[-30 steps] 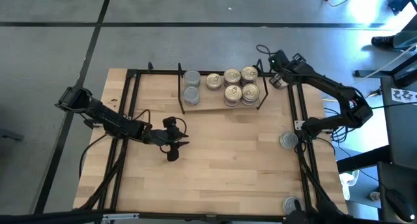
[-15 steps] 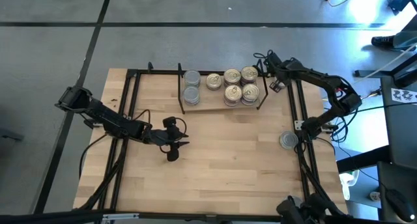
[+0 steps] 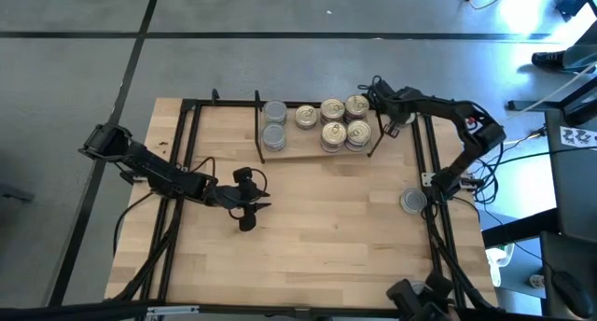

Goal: Stack canned seafood by type on shelf
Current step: Stack the blue pink tuna can on top of the other blue pink tuna can on the shelf

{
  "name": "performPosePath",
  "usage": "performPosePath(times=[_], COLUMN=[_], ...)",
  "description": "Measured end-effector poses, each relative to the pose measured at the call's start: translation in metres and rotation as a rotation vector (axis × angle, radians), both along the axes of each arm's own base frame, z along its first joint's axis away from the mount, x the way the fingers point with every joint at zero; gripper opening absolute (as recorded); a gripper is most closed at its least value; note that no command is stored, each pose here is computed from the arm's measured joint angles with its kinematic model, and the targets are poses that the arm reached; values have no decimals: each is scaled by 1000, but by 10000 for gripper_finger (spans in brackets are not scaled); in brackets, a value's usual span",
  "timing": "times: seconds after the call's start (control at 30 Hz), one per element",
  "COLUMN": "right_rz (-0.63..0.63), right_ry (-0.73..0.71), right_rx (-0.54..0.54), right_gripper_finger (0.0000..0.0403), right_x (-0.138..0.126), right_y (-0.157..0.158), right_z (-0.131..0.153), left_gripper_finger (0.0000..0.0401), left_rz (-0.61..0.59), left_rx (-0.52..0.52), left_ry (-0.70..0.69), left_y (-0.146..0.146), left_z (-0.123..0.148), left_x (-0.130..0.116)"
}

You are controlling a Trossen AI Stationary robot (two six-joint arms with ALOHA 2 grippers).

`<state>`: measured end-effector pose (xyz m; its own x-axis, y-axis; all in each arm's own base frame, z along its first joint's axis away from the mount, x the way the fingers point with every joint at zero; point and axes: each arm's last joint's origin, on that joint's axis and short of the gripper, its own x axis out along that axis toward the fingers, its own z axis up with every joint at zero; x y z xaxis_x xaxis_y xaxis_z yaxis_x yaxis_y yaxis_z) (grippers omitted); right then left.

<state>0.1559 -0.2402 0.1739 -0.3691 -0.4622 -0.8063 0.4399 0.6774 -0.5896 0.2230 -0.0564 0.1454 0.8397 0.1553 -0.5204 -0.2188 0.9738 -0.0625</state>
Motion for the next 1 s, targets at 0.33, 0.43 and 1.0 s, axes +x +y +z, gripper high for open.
performPosePath(times=[0.33,0.43,1.0], right_rz=[50,71,70], right_ry=[-26,-32,-38], right_rx=[57,58,155], right_gripper_finger=[14,14,14], right_x=[-6,-6,-11], right_y=[-5,-4,5], right_z=[-13,-18,-17], left_gripper_finger=[136,136,136], left_rz=[1,0,14], left_rx=[-1,1,1], left_ry=[0,0,-2], left_y=[0,0,2], left_z=[0,0,0], left_x=[0,0,1])
